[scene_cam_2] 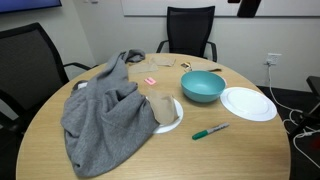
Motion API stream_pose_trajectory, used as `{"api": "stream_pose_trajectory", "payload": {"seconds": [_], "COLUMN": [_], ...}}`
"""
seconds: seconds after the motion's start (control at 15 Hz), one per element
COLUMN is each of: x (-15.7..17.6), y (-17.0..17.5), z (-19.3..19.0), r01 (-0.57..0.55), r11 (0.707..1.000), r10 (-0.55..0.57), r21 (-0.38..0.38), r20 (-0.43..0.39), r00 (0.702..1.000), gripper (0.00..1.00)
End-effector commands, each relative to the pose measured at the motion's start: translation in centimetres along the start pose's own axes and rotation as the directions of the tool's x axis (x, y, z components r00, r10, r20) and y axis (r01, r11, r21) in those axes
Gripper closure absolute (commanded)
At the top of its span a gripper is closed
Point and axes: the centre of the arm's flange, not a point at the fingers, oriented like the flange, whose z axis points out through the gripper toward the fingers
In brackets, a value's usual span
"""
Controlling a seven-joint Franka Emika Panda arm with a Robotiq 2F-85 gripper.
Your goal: Put the marker in the bowl
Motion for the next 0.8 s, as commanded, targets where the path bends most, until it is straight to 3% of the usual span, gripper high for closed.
{"api": "stream_pose_trajectory", "payload": {"seconds": [0.0, 0.33, 0.73], "x": [-1.0, -1.8, -1.9], "y": [1.0, 1.6, 1.9], "z": [2.5, 6.0, 10.3], "r01": [0.126, 0.257, 0.336], "r11": [0.992, 0.966, 0.936], "r10": [-0.126, -0.255, -0.335], "r21": [0.015, 0.030, 0.106], "r20": [-0.033, -0.054, -0.026], "r00": [0.991, 0.965, 0.942], "gripper": [0.00, 0.00, 0.00]}}
